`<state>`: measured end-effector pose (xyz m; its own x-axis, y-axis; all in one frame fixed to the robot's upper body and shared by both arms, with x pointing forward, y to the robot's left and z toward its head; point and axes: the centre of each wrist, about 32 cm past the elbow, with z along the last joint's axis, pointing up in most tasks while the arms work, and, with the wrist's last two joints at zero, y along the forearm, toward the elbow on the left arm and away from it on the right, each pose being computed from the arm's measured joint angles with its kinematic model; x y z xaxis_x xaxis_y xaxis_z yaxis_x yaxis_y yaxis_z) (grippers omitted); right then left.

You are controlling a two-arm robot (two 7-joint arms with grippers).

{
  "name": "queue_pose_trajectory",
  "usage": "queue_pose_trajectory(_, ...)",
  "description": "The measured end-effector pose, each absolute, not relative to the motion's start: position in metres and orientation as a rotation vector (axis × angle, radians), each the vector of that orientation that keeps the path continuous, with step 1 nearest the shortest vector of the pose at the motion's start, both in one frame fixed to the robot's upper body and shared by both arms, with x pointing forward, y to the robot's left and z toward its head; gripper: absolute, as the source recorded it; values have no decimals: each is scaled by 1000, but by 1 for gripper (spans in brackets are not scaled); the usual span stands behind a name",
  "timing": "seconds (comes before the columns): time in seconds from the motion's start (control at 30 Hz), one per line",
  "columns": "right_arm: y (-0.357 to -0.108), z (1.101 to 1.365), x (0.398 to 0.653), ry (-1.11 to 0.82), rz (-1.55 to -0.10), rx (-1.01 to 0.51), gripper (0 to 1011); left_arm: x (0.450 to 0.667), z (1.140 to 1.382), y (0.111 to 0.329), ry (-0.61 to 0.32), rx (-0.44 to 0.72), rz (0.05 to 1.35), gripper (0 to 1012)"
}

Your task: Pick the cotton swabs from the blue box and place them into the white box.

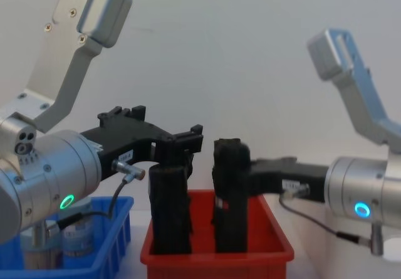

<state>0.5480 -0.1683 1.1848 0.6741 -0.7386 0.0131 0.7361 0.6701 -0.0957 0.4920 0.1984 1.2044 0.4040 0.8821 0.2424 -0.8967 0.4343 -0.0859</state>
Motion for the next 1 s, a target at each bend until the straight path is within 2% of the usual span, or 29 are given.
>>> queue_pose_trajectory(0.43, -178, 1221, 547, -76, -857, 35, 360, 492, 1204, 198, -268, 61, 1124, 1000)
queue_pose_trajectory(0.73, -198, 1260, 549, -190, -929, 137, 360, 492, 1204, 198, -267, 61, 1124, 1000)
queue_pose_trajectory(1.0, -219, 1282, 550, -264, -1012, 170, 360, 492, 1204, 198, -268, 61, 1124, 1000)
